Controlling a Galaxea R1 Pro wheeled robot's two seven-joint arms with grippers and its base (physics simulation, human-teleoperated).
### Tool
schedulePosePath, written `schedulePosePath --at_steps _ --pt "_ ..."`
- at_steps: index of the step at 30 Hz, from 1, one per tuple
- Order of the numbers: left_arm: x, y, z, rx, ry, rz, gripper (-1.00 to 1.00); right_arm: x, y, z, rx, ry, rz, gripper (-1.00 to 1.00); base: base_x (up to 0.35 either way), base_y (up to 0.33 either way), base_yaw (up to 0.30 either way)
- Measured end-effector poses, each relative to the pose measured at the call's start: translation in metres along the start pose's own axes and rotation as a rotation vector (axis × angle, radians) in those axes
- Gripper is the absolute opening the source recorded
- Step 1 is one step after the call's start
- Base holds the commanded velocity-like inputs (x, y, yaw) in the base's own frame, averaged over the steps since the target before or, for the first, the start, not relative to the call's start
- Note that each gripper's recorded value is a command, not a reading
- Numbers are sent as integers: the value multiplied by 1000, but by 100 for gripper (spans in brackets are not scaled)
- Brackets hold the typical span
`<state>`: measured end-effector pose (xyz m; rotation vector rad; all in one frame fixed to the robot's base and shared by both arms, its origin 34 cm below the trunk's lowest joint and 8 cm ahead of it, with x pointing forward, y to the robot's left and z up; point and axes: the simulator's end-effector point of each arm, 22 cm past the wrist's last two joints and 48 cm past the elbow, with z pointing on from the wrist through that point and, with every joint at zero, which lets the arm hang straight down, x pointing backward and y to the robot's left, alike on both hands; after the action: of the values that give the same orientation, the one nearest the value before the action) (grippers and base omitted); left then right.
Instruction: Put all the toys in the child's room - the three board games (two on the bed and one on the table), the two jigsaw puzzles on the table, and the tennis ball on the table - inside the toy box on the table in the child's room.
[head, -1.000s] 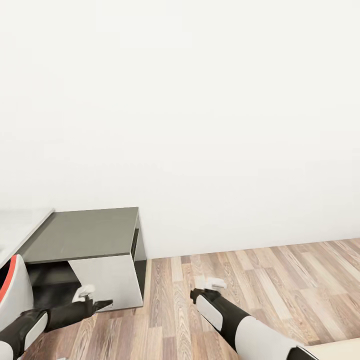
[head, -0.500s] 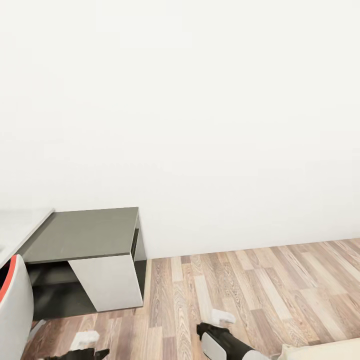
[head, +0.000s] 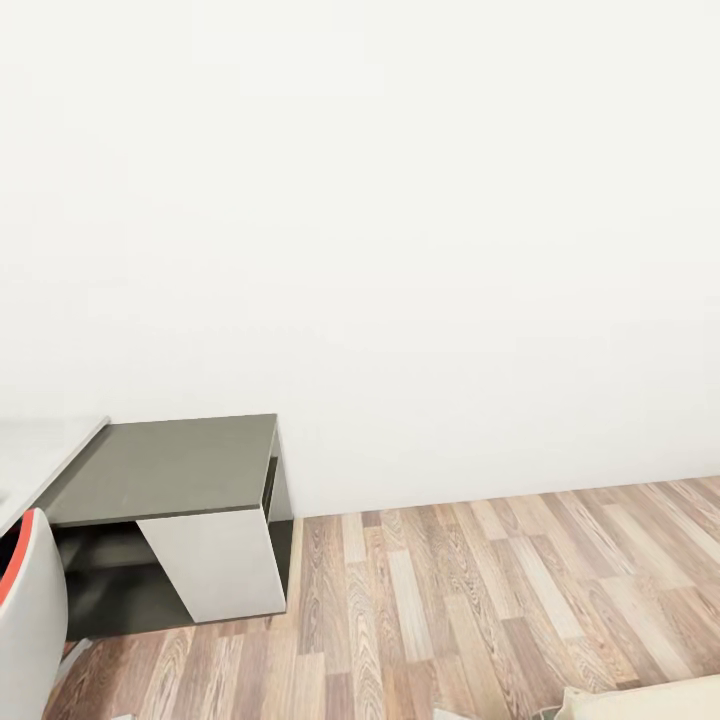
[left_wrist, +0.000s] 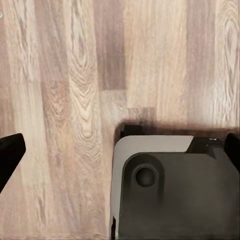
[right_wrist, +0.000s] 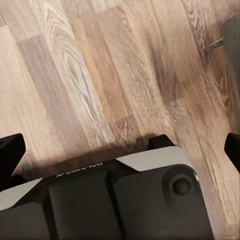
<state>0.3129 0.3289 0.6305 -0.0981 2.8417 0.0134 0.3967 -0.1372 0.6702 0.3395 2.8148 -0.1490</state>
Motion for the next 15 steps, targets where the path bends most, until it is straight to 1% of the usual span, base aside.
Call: schedulePosePath --at_steps 4,8,11,15 --pt "14 -14 0 11 19 -4 100 18 3 -1 -21 18 2 100 -2 0 0" --pt "17 -17 0 14 24 -5 100 28 5 -1 -42 30 0 100 -34 0 0" --pt "19 -18 0 14 28 -7 100 31 6 -1 -45 34 0 100 -206 0 0" --pt "27 -12 -2 7 37 -6 100 32 6 -1 -47 36 0 100 -295 0 0"
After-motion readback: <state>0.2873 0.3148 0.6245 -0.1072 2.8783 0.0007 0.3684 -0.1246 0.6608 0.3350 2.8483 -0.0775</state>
